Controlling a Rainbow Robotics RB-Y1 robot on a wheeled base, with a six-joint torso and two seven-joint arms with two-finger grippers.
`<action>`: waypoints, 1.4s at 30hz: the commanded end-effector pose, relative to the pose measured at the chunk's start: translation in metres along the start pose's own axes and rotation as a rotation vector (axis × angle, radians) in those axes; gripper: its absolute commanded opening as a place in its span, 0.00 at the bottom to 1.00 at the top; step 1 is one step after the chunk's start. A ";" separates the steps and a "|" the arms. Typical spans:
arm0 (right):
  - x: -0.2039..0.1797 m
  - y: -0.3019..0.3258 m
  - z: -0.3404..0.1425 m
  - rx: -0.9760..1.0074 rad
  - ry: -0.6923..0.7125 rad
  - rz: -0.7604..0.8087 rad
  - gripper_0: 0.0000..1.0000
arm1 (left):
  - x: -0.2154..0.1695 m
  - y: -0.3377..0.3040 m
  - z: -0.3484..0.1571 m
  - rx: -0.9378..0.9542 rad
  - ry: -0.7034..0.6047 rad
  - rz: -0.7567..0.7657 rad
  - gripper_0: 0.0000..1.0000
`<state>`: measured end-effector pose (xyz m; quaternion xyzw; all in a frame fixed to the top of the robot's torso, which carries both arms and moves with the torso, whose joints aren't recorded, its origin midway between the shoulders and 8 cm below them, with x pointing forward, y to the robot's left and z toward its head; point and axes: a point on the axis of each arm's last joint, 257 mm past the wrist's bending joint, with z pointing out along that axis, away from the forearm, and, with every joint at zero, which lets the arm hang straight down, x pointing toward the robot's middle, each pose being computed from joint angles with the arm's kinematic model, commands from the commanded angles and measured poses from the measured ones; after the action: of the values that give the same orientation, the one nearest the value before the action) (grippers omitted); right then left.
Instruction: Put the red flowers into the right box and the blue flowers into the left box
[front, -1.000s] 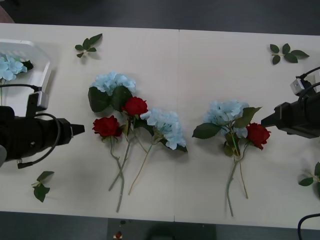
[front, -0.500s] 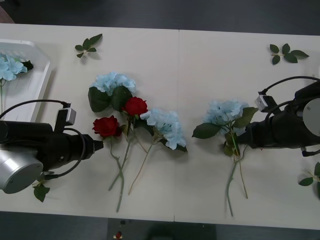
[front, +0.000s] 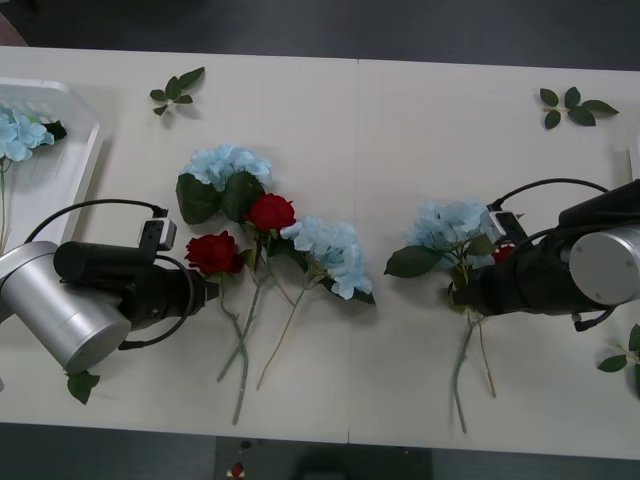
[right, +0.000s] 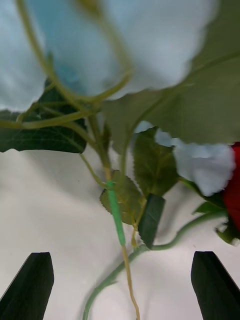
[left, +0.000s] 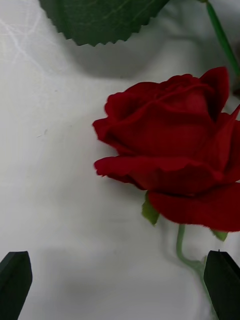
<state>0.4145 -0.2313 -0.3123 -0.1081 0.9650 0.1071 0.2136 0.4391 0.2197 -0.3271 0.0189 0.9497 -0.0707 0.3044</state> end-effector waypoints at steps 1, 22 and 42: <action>-0.009 0.002 0.005 0.009 -0.028 -0.039 0.80 | -0.018 -0.007 -0.005 0.014 -0.036 -0.026 1.00; 0.011 -0.061 -0.020 0.079 0.055 0.119 0.80 | -0.033 -0.014 -0.023 0.057 -0.047 -0.058 1.00; 0.021 -0.064 0.017 0.090 0.058 0.225 0.80 | -0.103 -0.018 -0.041 0.084 0.008 -0.222 1.00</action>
<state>0.4082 -0.2969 -0.3527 -0.0119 0.9833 0.0809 0.1626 0.4812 0.2230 -0.2395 -0.0647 0.9471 -0.1377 0.2825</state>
